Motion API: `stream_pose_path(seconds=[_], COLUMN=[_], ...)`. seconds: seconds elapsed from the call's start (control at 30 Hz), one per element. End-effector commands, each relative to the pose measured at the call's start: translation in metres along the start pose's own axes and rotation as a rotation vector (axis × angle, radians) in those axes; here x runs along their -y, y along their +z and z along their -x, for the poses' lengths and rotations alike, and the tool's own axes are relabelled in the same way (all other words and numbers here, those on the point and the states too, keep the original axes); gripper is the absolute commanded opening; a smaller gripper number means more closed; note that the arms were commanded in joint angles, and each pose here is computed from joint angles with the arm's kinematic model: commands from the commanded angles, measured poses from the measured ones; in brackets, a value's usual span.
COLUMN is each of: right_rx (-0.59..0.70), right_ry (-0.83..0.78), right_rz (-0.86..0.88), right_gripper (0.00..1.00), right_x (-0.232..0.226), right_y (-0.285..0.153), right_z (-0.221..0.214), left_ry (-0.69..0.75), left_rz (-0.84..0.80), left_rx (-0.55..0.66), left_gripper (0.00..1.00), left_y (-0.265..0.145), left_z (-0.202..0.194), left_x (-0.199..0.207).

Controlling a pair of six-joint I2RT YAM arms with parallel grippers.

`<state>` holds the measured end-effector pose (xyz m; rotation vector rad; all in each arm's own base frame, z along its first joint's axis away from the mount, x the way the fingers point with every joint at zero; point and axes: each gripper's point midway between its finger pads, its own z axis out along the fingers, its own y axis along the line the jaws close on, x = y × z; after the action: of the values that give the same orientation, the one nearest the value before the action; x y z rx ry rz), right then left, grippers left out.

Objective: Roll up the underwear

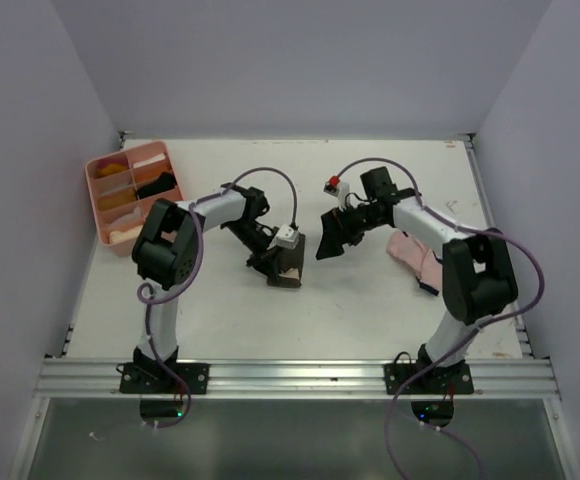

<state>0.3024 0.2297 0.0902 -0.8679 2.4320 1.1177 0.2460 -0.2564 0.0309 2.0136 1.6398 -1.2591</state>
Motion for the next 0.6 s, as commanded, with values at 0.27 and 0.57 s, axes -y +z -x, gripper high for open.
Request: stream_pose_path(seconds=[0.27, 0.57], right_rx=[0.115, 0.092], right_ry=[-0.704, -0.929], right_rz=[-0.042, -0.075], right_gripper=[0.87, 0.76], right_x=[-0.068, -0.08], right_y=[-0.016, 0.035], right_z=[0.0, 0.001], left_ry=[-0.328, -0.412], left_rz=[-0.161, -0.165], left_rx=[0.049, 0.025], left_gripper=[0.0, 0.0], left_y=[0.013, 0.018], left_z=[-0.036, -0.047], left_x=[-0.006, -0.018])
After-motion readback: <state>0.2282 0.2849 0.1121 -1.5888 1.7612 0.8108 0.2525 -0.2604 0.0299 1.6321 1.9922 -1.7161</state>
